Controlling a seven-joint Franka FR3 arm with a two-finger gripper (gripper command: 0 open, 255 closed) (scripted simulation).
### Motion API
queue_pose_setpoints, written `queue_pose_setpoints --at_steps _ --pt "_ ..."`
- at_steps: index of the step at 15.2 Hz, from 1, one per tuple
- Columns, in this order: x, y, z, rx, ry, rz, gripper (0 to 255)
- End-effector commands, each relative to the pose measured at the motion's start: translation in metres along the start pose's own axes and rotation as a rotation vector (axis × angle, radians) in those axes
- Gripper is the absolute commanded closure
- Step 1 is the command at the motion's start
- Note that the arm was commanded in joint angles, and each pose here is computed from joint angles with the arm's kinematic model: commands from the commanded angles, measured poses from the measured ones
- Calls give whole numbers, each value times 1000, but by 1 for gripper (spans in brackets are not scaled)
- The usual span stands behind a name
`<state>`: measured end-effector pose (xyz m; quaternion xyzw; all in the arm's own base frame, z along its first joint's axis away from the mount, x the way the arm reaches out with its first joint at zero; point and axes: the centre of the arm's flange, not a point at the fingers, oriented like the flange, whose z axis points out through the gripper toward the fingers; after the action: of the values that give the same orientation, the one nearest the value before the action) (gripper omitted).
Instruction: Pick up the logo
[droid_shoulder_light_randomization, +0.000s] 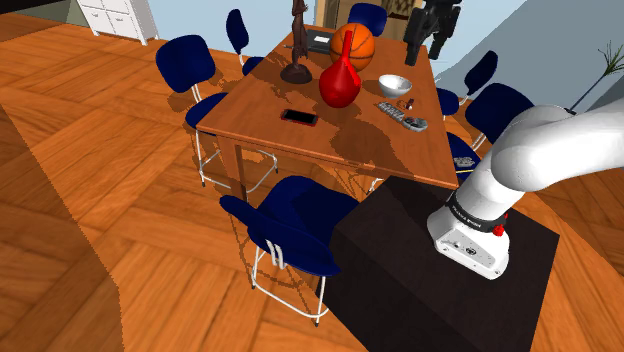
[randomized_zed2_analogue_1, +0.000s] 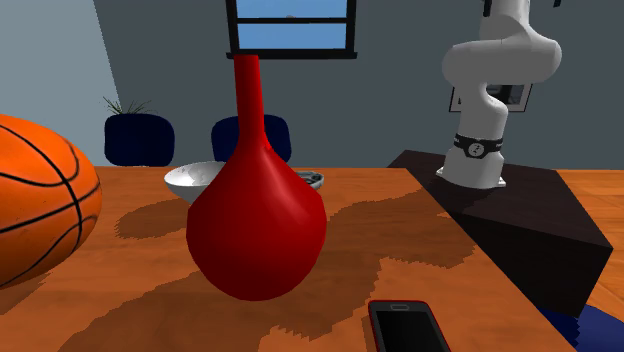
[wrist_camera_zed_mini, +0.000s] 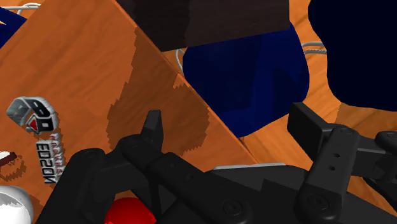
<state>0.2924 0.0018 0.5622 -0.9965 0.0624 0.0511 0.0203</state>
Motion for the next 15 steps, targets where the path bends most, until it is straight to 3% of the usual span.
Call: queue_pose_setpoints --at_steps 1,15 --pt "0 0 0 0 0 0 0" --pt "64 127 111 -22 39 -6 0"
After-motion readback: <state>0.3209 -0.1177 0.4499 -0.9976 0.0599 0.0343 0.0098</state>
